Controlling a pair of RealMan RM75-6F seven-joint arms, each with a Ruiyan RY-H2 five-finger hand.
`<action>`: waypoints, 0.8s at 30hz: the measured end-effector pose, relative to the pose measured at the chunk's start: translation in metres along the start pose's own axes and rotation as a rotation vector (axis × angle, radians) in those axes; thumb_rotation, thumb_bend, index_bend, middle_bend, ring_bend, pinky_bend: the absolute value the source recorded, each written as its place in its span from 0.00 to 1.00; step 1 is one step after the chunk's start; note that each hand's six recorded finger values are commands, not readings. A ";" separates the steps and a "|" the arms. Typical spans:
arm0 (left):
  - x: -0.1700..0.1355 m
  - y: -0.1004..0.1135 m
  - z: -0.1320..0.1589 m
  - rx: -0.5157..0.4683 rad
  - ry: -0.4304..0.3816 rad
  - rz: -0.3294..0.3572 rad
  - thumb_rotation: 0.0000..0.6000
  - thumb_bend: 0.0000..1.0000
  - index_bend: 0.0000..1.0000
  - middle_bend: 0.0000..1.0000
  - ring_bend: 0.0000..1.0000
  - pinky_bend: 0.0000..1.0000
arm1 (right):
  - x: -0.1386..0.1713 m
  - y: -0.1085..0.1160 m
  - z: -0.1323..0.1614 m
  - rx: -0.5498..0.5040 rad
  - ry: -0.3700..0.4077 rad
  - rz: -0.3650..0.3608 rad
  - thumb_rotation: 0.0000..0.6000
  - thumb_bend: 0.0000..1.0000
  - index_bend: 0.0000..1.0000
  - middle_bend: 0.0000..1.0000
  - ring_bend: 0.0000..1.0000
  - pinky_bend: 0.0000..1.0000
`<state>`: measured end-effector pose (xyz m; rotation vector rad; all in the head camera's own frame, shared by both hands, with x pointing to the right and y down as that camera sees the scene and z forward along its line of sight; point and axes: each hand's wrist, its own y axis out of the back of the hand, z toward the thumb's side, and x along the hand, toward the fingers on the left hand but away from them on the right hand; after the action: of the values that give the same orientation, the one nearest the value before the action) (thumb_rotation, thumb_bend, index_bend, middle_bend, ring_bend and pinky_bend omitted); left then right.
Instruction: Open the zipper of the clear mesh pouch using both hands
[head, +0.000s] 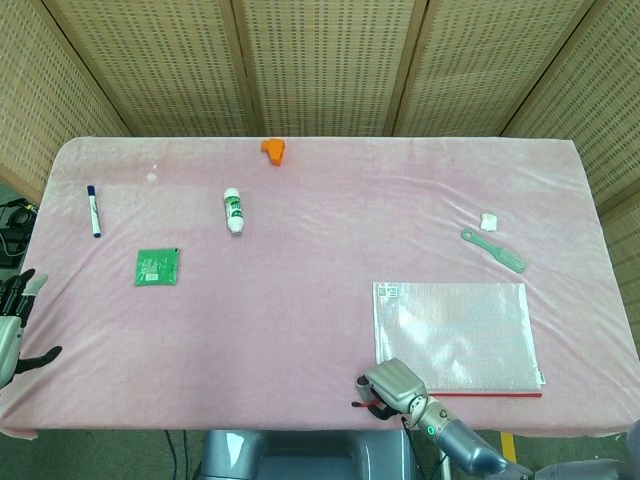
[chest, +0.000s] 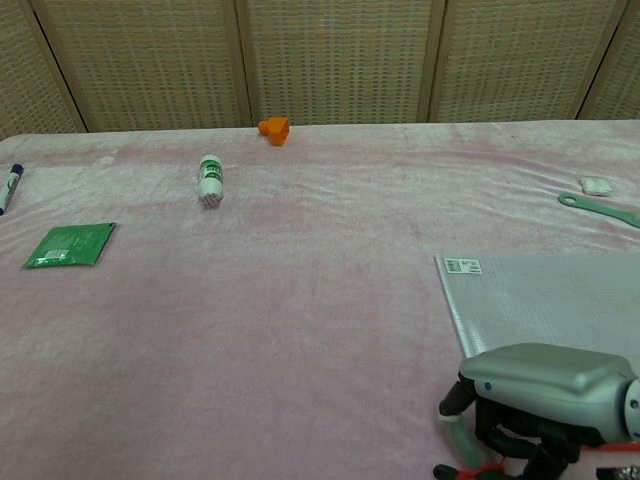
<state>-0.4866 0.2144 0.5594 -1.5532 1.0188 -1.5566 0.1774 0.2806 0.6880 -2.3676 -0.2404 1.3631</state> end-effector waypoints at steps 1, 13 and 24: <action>0.000 0.000 0.000 0.000 0.000 0.000 1.00 0.00 0.00 0.00 0.00 0.00 | 0.000 0.000 0.000 -0.004 0.001 -0.001 1.00 0.66 0.68 0.96 0.93 1.00; 0.000 0.000 0.000 0.000 0.001 0.001 1.00 0.00 0.00 0.00 0.00 0.00 | 0.003 0.020 0.009 -0.108 0.050 -0.054 1.00 1.00 0.79 0.97 0.94 1.00; 0.000 0.001 -0.001 -0.009 0.003 0.000 1.00 0.00 0.00 0.00 0.00 0.00 | 0.010 0.078 0.026 -0.191 0.138 -0.161 1.00 1.00 0.83 0.98 0.94 1.00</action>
<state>-0.4878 0.2141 0.5585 -1.5577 1.0287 -1.5565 0.1562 0.2203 0.6357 -2.5225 -0.5297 1.1419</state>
